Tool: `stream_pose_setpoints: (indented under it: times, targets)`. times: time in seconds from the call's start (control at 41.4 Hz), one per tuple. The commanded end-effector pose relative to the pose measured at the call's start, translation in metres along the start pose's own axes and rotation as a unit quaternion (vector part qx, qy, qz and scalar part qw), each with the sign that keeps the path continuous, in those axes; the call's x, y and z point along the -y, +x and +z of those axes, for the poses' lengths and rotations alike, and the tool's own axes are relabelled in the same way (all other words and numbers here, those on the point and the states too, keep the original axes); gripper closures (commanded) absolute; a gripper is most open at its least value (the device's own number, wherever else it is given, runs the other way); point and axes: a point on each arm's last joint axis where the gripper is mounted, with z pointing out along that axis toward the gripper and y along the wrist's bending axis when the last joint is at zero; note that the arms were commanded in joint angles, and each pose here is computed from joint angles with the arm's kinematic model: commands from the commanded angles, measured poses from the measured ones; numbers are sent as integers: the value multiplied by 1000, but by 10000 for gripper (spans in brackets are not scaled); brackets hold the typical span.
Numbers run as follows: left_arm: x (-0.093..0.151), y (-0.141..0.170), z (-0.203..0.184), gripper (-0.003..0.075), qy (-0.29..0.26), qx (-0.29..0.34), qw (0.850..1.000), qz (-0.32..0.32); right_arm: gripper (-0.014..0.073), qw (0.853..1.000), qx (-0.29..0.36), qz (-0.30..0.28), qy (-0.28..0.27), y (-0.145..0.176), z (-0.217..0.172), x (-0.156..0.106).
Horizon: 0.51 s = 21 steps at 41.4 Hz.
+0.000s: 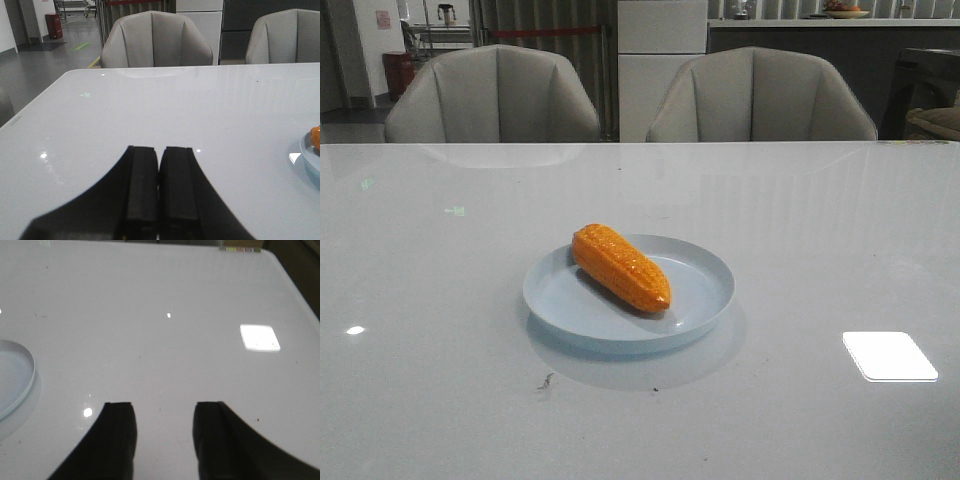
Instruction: Place corn on plate with both arms
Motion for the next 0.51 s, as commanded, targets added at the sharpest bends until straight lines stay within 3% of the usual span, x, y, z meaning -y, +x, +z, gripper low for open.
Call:
stream_pose_setpoints:
  times: [0.0, 0.169, 0.363, 0.484]
  targets:
    - [0, 5, 1, 624, -1, 26, 1000, -2, 327, 992, 127, -6, -9, -2, -10, -2]
    - [0, 5, 1, 624, -1, 26, 1000, -2, 554, 972, 233, -6, -34, 22, -25, -4]
    - [0, 5, 1, 624, -1, 26, 1000, -2, 540, 961, 274, -5, -34, 44, -33, -3]
    - [0, 5, 1, 624, -1, 26, 1000, -2, 540, 966, 255, -5, -34, 63, -20, -4]
